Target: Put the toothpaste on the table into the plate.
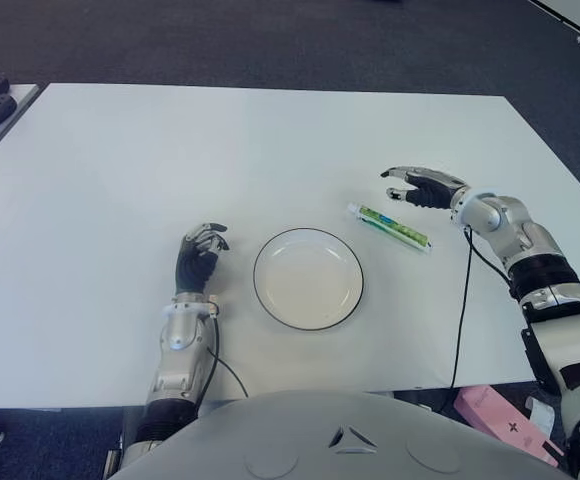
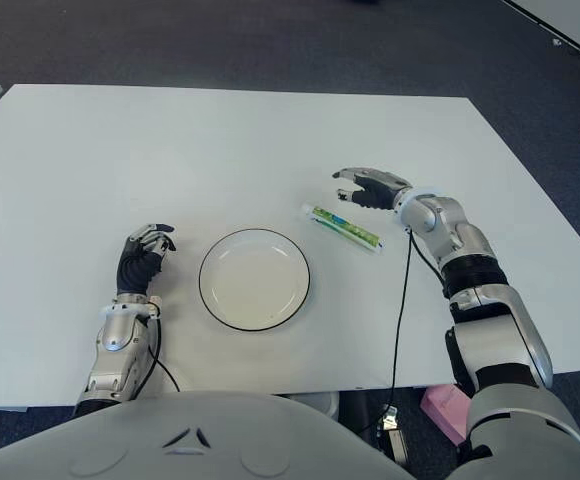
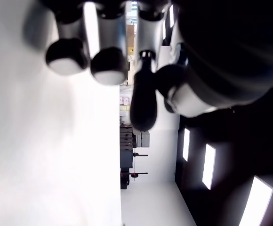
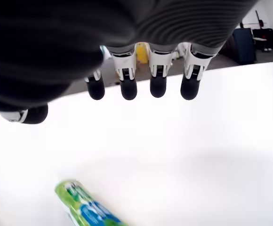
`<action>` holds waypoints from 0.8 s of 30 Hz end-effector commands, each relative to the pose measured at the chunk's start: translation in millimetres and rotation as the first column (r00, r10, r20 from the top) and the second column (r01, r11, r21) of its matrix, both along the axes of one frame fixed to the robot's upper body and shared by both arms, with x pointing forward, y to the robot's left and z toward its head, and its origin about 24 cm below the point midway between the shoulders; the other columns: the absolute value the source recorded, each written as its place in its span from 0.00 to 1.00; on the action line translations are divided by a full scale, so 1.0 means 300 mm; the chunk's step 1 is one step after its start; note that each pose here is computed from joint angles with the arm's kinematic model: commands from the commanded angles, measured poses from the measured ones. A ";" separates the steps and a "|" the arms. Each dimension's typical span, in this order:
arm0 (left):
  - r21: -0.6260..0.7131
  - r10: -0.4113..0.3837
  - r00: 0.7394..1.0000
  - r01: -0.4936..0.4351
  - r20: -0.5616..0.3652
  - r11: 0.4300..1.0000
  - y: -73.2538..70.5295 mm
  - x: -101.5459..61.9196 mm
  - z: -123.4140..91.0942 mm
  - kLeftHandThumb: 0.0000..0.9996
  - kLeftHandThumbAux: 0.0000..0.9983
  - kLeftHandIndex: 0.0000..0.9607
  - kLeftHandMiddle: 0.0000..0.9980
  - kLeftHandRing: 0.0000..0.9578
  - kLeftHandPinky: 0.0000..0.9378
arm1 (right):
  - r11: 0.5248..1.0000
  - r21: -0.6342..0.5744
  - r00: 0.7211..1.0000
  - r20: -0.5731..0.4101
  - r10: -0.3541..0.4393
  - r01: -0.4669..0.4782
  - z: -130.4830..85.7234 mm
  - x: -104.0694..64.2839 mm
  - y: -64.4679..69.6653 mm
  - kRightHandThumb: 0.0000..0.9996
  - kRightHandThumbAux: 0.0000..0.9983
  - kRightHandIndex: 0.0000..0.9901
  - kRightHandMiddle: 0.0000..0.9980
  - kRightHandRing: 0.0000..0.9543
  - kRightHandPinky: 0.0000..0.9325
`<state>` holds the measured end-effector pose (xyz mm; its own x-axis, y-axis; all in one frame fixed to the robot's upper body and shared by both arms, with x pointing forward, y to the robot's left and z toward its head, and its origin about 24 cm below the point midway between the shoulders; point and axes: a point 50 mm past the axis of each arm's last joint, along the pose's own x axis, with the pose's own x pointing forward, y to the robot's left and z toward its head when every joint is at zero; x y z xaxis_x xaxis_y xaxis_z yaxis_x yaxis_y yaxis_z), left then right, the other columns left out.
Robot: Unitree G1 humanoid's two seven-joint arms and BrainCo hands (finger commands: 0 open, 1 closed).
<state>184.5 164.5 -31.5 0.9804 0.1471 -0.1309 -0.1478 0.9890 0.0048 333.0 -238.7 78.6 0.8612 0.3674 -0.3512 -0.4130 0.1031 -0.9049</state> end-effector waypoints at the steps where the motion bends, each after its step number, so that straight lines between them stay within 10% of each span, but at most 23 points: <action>1: -0.013 0.024 0.997 -0.025 -0.079 1.000 0.001 -0.040 -0.054 0.70 0.72 0.46 0.89 0.93 0.94 | 0.993 -0.103 0.998 -0.041 0.047 -0.051 -0.018 0.009 0.005 0.58 0.11 0.00 0.00 0.00 0.00; 24: 0.011 0.067 0.996 -0.066 -0.056 0.998 -0.006 -0.045 -0.057 0.70 0.72 0.46 0.88 0.92 0.92 | 0.943 -0.298 0.981 -0.165 0.104 -0.150 -0.181 -0.013 0.072 0.59 0.11 0.00 0.00 0.00 0.00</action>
